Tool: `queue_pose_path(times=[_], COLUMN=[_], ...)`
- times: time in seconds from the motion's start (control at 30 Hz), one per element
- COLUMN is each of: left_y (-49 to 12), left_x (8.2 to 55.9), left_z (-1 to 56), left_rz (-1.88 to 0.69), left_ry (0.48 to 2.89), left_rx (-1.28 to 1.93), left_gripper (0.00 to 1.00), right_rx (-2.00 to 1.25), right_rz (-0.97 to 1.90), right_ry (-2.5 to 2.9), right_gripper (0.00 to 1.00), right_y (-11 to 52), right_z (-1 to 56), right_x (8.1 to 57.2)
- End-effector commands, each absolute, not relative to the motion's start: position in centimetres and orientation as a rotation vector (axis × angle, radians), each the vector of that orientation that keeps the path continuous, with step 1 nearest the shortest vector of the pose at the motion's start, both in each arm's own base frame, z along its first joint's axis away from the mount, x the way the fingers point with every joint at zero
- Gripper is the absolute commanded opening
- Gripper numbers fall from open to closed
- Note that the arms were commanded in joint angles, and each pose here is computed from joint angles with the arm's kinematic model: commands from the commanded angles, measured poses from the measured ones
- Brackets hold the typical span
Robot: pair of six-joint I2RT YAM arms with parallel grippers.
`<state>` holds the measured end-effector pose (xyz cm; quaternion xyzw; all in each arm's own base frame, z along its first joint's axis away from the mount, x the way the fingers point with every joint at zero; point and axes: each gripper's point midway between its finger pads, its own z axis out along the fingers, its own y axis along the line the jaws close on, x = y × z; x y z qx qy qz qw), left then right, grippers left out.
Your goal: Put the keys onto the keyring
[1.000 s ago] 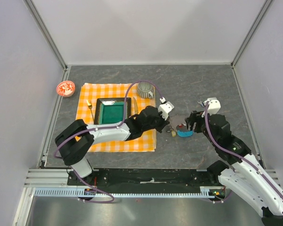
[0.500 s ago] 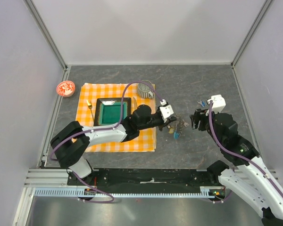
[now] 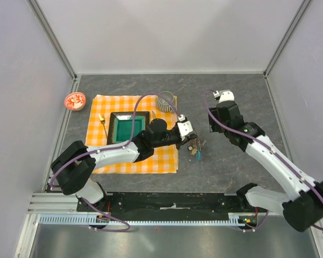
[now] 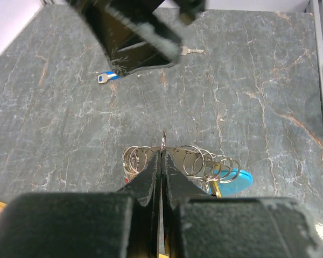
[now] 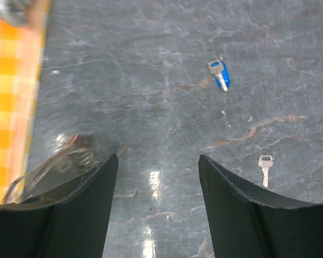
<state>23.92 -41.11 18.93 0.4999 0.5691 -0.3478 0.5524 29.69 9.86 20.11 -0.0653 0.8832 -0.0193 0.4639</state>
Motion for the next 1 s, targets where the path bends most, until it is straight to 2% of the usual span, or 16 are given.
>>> queue_pose_path(times=[0.0, 0.13, 0.33, 0.5, 0.57, 0.6, 0.8, 0.97], left_y=[-40.7, -39.7, -38.9, -40.1, -40.0, -39.9, -40.1, -40.4], left_x=[24.5, 24.2, 23.2, 22.4, 22.6, 22.8, 23.1, 22.8], left_z=[19.7, 21.4, 23.2, 23.3, 23.4, 23.4, 23.0, 23.1], left_rz=[-0.791, -0.775, -0.779, -0.802, -0.793, -0.783, -0.774, -0.801], left_ry=[1.293, 1.226, 1.184, 1.156, 1.16, 1.164, 1.19, 1.19], left_rx=[1.142, 1.099, 1.074, 1.085, 1.085, 1.083, 1.09, 1.096], left_gripper=[0.02, 0.02, 0.02, 0.02, 0.02, 0.02, 0.02, 0.02], right_rx=[-0.025, 0.092, 0.026, -0.099, -0.086, -0.088, -0.107, -0.125], right_rz=[-0.135, -0.193, -0.125, -0.059, -0.05, -0.047, -0.05, -0.022], right_ry=[2.224, 2.226, 2.205, 2.204, 2.219, 2.219, 2.257, 2.296], right_gripper=[0.7, 0.68, 0.61, 0.59, 0.56, 0.49, 0.31, 0.31], right_y=[7.7, 5.0, 2.8, 2.3, 1.3, 1.1, -0.2, -1.3], right_z=[18.6, 16.4, 13.0, 11.1, 10.0, 10.0, 8.4, 7.3], right_x=[33.5, 37.3, 43.4, 46.4, 46.8, 47.2, 47.5, 47.0])
